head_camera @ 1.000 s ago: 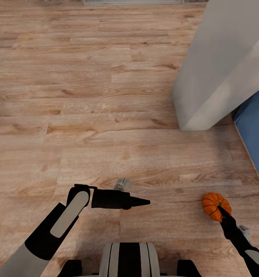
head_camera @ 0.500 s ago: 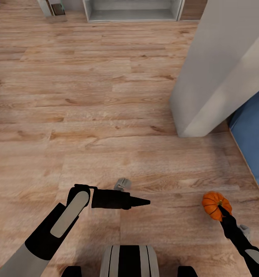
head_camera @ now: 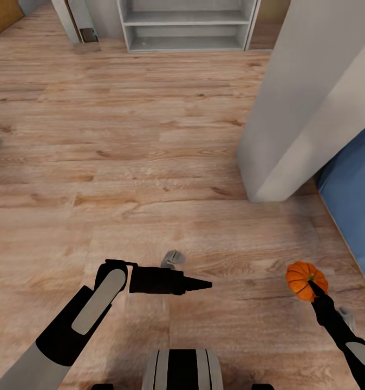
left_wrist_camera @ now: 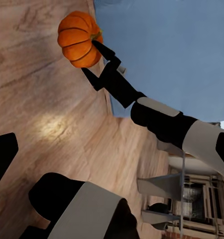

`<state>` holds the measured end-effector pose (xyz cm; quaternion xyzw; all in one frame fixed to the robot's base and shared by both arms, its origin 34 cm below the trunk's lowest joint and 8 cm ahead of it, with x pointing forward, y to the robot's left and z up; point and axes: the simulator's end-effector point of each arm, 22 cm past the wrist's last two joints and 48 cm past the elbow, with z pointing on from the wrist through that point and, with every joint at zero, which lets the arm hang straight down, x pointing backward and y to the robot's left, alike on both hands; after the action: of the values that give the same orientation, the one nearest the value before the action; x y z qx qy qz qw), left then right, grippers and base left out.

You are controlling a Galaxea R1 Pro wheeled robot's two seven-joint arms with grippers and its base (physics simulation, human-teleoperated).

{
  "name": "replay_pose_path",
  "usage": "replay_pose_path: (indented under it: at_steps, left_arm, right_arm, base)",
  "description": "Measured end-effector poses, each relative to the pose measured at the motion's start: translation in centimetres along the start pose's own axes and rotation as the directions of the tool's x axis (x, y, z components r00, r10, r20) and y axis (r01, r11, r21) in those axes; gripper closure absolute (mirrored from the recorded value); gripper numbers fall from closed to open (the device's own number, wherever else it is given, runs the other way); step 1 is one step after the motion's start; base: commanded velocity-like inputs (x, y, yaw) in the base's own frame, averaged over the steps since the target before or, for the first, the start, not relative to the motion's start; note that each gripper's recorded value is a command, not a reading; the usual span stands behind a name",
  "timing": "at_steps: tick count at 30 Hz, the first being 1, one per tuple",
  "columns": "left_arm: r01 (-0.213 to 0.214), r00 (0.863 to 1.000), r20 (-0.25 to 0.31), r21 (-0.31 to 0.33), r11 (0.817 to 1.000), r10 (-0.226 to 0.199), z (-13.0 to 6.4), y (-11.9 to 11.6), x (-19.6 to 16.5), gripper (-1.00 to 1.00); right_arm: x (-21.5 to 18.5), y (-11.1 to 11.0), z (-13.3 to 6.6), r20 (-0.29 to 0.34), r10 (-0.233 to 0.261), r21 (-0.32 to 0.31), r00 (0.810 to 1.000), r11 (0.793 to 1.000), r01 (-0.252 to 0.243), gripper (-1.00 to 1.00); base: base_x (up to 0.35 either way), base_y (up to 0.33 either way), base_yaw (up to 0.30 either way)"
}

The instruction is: Place each of the two pumpkins and all three candles from the living room inside a cabinet in the living room (use any cabinet), then make sure every cabinet is closed, and position the cauldron so it is next to a table in the living room.

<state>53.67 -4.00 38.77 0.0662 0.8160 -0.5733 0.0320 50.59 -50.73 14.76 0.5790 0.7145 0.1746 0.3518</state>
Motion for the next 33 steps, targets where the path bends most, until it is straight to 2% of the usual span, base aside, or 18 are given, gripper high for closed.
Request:
replay_pose_path:
  at_steps: [19,27,33]
  left_arm:
    - [-0.072,0.997,0.026,-0.007,0.997,0.072,-1.3,-3.4,-1.2,-1.00]
    - [-0.072,0.997,0.028,-0.007,0.997,0.072,-1.5,-3.3,-1.3,-1.00]
    - [-0.088,0.995,0.041,-0.007,0.996,0.088,-2.0,-4.3,-1.7,-1.00]
  right_arm:
    - [-1.2,4.5,-0.7,0.021,0.010,-0.086,1.000,0.996,-0.008,1.00]
    - [-1.1,4.5,-0.7,0.019,0.010,-0.087,1.000,0.996,-0.008,1.00]
    - [-1.5,5.8,-0.9,0.026,0.016,-0.111,1.000,0.994,-0.013,1.00]
  base:
    - [0.000,0.000,0.000]
    - [0.000,0.000,0.000]
    - [-0.010,0.000,0.000]
